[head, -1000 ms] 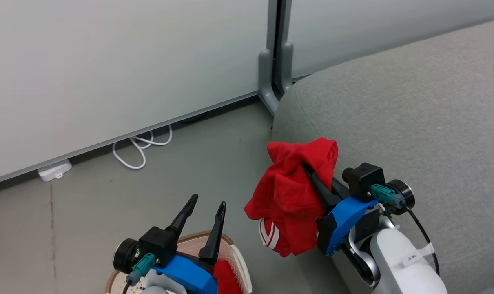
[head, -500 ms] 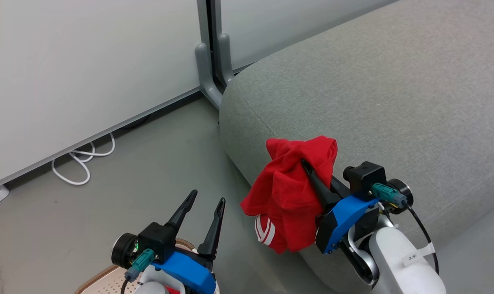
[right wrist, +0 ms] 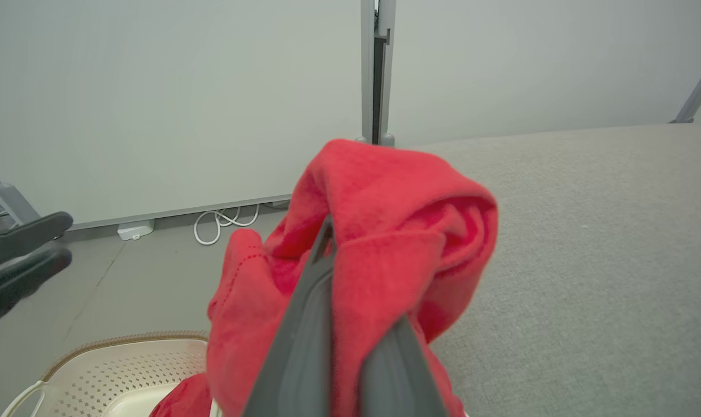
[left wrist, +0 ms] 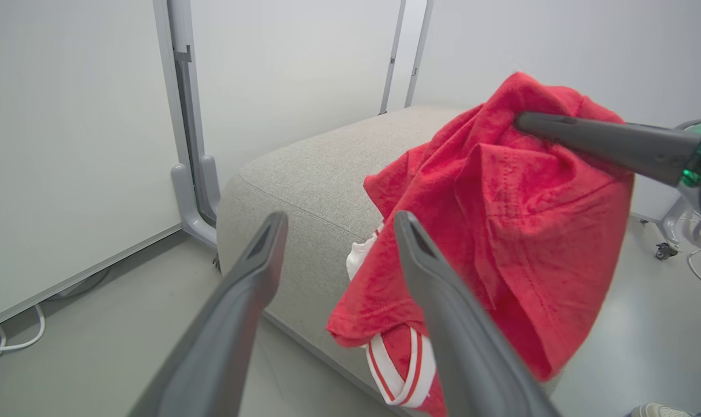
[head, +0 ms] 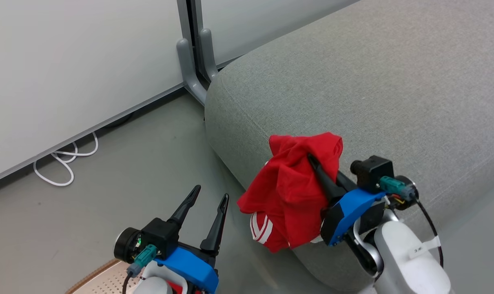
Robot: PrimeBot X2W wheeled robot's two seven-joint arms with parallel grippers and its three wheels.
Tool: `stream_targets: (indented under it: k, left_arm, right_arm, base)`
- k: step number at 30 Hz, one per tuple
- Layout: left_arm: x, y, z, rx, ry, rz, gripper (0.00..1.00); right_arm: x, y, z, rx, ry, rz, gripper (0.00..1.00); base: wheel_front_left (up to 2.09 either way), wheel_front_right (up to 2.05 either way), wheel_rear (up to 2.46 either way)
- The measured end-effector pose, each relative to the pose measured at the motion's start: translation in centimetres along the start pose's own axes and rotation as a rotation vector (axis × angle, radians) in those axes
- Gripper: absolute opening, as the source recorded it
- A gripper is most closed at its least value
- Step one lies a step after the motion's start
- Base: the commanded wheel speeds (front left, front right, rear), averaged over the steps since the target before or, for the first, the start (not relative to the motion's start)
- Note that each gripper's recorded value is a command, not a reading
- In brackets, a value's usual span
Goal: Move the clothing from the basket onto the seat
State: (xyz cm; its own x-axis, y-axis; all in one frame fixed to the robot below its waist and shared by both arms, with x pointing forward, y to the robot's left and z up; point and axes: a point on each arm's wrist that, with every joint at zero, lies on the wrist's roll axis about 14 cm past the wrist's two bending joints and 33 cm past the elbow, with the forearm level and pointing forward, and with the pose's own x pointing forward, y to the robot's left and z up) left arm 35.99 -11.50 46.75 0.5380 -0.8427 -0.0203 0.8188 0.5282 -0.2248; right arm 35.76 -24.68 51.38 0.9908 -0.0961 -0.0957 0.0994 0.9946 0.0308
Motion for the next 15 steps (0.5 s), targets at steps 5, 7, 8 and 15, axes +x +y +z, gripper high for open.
stream_targets:
  k: [5,7,8,15]
  left_arm:
    - [0.4,1.0,-0.3,-0.004,0.004,0.002,1.00]
    - [0.7,1.5,-0.4,-0.004,0.001,0.000,1.00]
    - [0.9,1.9,-0.4,-0.005,-0.001,0.002,1.00]
    - [1.7,5.1,-1.0,-0.005,-0.007,0.018,1.00]
  right_arm:
    - [2.2,-2.6,1.4,-0.003,0.004,-0.063,0.00]
    - [3.7,-4.0,2.8,-0.026,-0.008,-0.096,0.00]
    - [4.5,-4.7,3.4,-0.038,-0.012,-0.113,0.00]
    - [9.7,-11.3,8.7,-0.114,-0.053,-0.261,0.00]
  base:
    - [0.00,0.00,0.00]
    - [0.00,0.00,0.00]
    - [0.00,0.00,0.00]
    - [0.00,0.00,0.00]
